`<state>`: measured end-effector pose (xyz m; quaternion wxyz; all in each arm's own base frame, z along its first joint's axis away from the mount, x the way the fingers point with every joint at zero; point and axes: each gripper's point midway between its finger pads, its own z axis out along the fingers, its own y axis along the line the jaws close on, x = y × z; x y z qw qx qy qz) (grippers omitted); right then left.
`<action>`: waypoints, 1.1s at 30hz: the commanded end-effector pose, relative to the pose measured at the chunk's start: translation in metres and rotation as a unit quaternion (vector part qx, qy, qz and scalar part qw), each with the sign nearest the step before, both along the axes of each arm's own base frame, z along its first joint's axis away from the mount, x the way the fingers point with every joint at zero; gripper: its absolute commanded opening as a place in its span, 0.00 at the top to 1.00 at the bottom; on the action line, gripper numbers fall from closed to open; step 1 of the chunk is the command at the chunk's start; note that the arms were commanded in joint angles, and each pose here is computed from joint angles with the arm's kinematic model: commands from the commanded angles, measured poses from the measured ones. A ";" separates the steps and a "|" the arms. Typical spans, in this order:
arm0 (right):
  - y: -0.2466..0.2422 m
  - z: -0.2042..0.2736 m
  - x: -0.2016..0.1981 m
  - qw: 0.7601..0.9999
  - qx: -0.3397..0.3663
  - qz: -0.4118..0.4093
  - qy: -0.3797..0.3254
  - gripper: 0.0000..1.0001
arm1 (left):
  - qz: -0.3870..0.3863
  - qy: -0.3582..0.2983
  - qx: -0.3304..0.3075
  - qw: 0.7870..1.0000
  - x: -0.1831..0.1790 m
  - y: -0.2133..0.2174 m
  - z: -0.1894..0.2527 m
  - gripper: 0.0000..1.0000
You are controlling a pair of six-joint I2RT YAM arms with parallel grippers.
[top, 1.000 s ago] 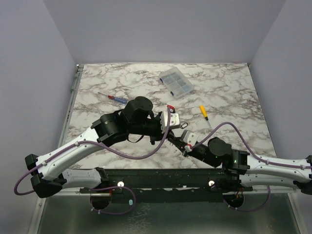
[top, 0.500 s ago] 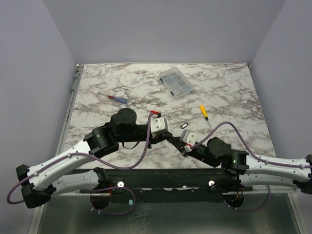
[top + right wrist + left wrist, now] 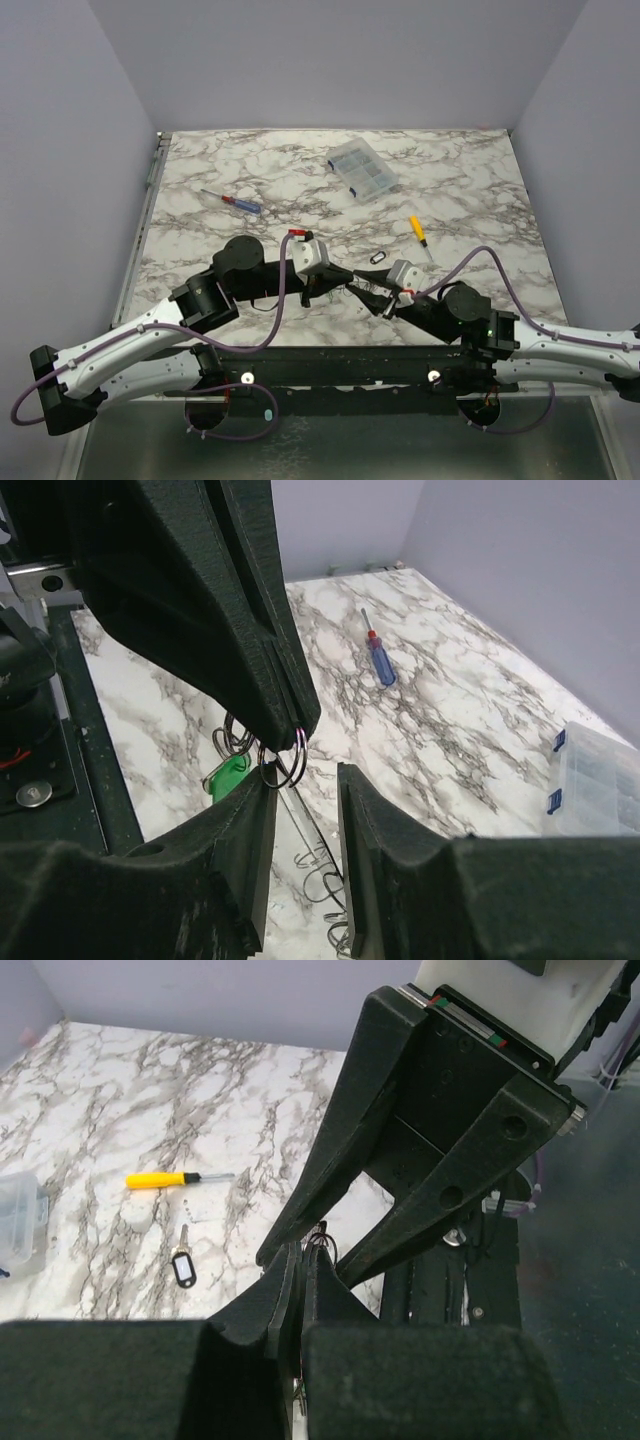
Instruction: Put the keys on the keyring
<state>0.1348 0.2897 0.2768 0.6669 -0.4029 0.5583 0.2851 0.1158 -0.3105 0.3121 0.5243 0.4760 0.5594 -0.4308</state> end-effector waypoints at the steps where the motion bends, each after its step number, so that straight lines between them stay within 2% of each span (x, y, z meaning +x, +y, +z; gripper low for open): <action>1: -0.001 0.018 -0.005 0.999 0.050 0.015 -0.006 0.63 | 0.015 -0.010 -0.056 0.998 0.004 -0.001 0.022 1.00; 11: -0.004 0.026 -0.007 0.998 0.064 0.018 -0.012 0.68 | 0.024 -0.015 -0.066 0.997 0.007 0.000 0.018 1.00; 18: -0.002 0.029 -0.013 0.998 0.058 0.038 -0.011 0.64 | 0.036 -0.019 -0.072 0.997 0.011 0.000 0.017 1.00; 28: -0.004 0.030 -0.014 0.997 0.062 0.039 -0.011 0.64 | 0.058 -0.010 -0.088 0.994 0.017 0.003 0.018 1.00; 33: -0.006 0.030 -0.011 0.998 0.062 0.028 -0.011 0.76 | 0.060 -0.011 -0.092 0.994 0.018 0.003 0.017 1.00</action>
